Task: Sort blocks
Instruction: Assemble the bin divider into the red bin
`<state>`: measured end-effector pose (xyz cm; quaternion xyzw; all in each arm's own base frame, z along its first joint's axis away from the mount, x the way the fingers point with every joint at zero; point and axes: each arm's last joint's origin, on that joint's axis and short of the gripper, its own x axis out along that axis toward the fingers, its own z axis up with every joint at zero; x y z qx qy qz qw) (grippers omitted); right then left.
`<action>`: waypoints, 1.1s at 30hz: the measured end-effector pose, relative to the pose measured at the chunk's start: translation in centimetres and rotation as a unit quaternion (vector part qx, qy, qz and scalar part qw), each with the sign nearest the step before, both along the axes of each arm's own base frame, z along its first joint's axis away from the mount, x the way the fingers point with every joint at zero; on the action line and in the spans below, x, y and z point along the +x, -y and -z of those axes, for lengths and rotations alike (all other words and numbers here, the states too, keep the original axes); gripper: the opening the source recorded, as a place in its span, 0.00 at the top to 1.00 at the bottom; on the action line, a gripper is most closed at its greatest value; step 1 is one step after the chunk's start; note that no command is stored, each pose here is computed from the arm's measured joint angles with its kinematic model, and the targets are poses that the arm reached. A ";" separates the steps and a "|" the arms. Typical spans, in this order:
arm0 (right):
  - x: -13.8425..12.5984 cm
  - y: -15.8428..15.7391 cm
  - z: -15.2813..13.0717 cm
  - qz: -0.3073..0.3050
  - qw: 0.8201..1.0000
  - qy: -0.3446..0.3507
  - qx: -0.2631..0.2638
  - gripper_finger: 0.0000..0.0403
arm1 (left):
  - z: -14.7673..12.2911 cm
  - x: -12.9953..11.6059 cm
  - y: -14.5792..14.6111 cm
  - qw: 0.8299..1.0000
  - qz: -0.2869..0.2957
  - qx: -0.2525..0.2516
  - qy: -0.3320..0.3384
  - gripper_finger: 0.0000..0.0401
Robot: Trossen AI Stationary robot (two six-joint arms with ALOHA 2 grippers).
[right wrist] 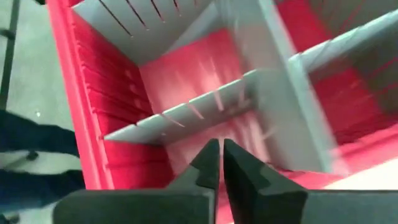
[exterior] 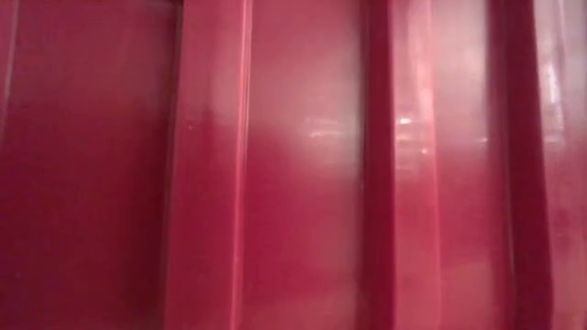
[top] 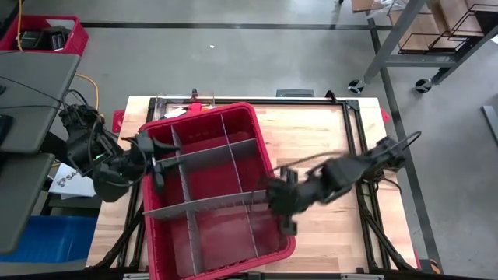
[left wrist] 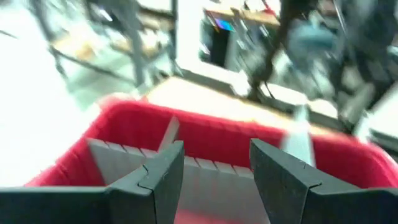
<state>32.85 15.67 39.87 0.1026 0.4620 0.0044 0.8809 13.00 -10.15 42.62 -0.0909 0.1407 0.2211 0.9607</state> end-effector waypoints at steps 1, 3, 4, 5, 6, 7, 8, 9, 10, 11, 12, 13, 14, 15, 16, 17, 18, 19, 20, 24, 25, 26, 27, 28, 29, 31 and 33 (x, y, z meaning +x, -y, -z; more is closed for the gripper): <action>0.5 -0.7 0.8 0.011 1.000 -0.006 0.006 0.97 | -0.2 0.1 -0.1 1.000 -0.016 0.012 0.013 0.56; 1.6 -2.1 2.5 0.031 0.999 -0.022 0.011 0.98 | -0.4 0.2 -0.4 0.998 -0.048 0.030 0.037 0.56; 2.0 -2.6 3.5 0.040 0.999 -0.034 0.010 0.99 | -0.5 0.3 -0.5 0.997 -0.060 0.035 0.044 0.56; 2.5 -3.1 4.4 0.048 0.998 -0.044 0.008 0.99 | -0.5 0.3 -0.6 0.996 -0.070 0.035 0.050 0.56; 3.0 -3.5 5.3 0.060 0.997 -0.053 0.003 0.99 | -0.5 0.4 -0.7 0.995 -0.076 0.030 0.054 0.56; 3.4 -3.7 6.1 0.077 0.995 -0.058 0.000 0.99 | -0.5 0.5 -0.8 0.995 -0.080 0.024 0.056 0.56; 3.7 -3.8 6.6 0.094 0.994 -0.058 -0.005 1.00 | -0.5 0.5 -0.8 0.995 -0.082 0.016 0.057 0.56; 3.9 -3.8 6.9 0.108 0.992 -0.058 -0.009 1.00 | -0.4 0.6 -0.8 0.995 -0.081 0.009 0.057 0.56; 4.1 -3.8 7.3 0.120 0.991 -0.056 -0.017 1.00 | -0.4 0.6 -0.8 0.995 -0.079 0.000 0.056 0.56; 4.3 -3.8 7.6 0.134 0.989 -0.053 -0.023 1.00 | -0.4 0.7 -0.7 0.996 -0.075 -0.008 0.055 0.56; 4.5 -3.9 8.0 0.147 0.987 -0.052 -0.028 1.00 | -0.3 0.8 -0.6 0.996 -0.074 -0.016 0.055 0.56; 4.7 -3.8 8.4 0.157 0.986 -0.049 -0.037 1.00 | -0.3 0.8 -0.5 0.995 -0.076 -0.023 0.058 0.56; 4.8 -3.8 8.4 0.161 0.985 -0.046 -0.036 1.00 | -0.2 0.9 -0.4 0.994 -0.079 -0.031 0.062 0.56; 5.0 -4.0 8.3 0.162 0.986 -0.041 -0.023 1.00 | -0.1 1.0 -0.4 0.993 -0.083 -0.040 0.067 0.56; 5.0 -4.2 8.2 0.157 0.987 -0.035 -0.017 1.00 | -0.1 1.2 -0.2 0.992 -0.087 -0.049 0.072 0.56; 4.9 -4.5 8.2 0.149 0.988 -0.033 -0.020 1.00 | 0.0 1.3 -0.1 0.991 -0.091 -0.056 0.077 0.56; 4.8 -4.8 8.2 0.140 0.989 -0.030 -0.028 1.00 | 0.1 1.4 0.0 0.991 -0.094 -0.062 0.079 0.56; 4.6 -5.1 8.2 0.129 0.991 -0.025 -0.037 1.00 | 0.1 1.5 0.1 0.990 -0.095 -0.065 0.081 0.56; 4.4 -5.5 8.1 0.114 0.992 -0.022 -0.044 1.00 | 0.2 1.6 0.2 0.990 -0.097 -0.068 0.082 0.56; 3.9 -6.4 6.7 0.056 0.996 -0.002 -0.064 1.00 | 0.2 2.3 1.1 0.988 -0.086 -0.087 0.089 0.56; 3.7 -6.5 5.9 0.044 0.997 0.004 -0.067 1.00 | 0.2 2.5 1.4 0.990 -0.073 -0.088 0.084 0.56; 3.5 -6.5 5.0 0.036 0.997 0.011 -0.068 1.00 | 0.2 2.7 1.8 0.993 -0.052 -0.084 0.070 0.56; 3.2 -6.4 4.1 0.036 0.997 0.020 -0.071 1.00 | 0.4 2.9 2.3 0.995 -0.027 -0.078 0.050 0.56; 2.8 -6.3 3.1 0.046 0.996 0.028 -0.078 1.00 | 0.5 3.0 2.6 0.997 0.001 -0.073 0.027 0.56; 2.3 -6.0 2.2 0.059 0.994 0.033 -0.087 1.00 | 0.7 3.2 3.1 0.997 0.030 -0.075 0.007 0.56; 1.4 -5.3 1.0 0.098 0.990 0.036 -0.100 1.00 | 1.1 3.3 3.7 0.993 0.072 -0.087 -0.025 0.56; 0.7 -4.4 0.8 0.143 0.985 0.023 -0.089 1.00 | 1.3 3.2 4.4 0.989 0.101 -0.097 -0.043 0.56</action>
